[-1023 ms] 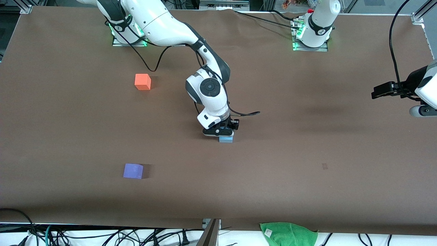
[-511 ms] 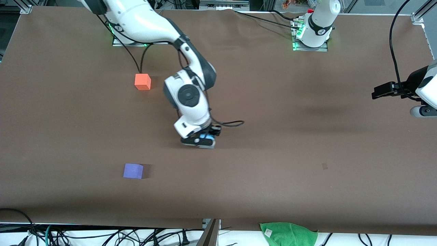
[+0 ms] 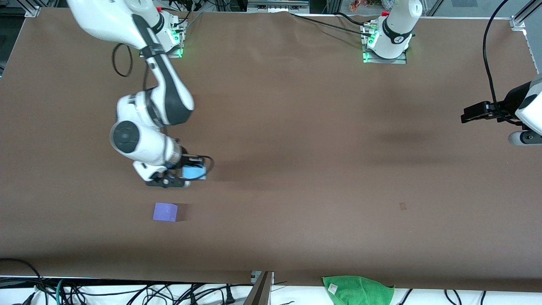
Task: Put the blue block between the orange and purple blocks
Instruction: 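Carry the light-blue cube with the right gripper between the orange and purple cubes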
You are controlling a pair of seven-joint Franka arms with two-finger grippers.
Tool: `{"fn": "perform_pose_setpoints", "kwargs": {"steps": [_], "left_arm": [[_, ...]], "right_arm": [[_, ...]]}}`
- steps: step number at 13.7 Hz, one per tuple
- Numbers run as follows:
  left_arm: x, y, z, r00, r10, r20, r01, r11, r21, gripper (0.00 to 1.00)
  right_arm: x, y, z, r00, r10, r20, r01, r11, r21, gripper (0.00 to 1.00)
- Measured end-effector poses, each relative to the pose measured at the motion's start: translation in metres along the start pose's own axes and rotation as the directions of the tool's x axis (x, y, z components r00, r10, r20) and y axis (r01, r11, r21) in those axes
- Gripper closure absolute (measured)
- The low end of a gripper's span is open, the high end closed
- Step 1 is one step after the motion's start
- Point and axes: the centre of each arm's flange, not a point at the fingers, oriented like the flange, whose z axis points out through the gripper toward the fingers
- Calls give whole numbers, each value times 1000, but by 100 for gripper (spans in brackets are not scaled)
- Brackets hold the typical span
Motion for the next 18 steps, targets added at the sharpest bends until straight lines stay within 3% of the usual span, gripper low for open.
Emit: {"fn": "perform_pose_setpoints", "kwargs": {"steps": [5,10,15,18], "left_arm": [[0,0,0,1000,0,1,0,1000,0,0],[0,0,0,1000,0,0,0,1000,0,0],[0,0,0,1000,0,0,0,1000,0,0],[0,0,0,1000,0,0,0,1000,0,0]], "right_arm": [[-60,57,56,999,-36,-33,35,999,-26,44],[-61,84,57,999,-24,-39,23,999,-37,44],[-63,88,61,999,36,-29,-36,999,6,44],[-61,90,69,998,43,-46,-43,999,4,44]]}}
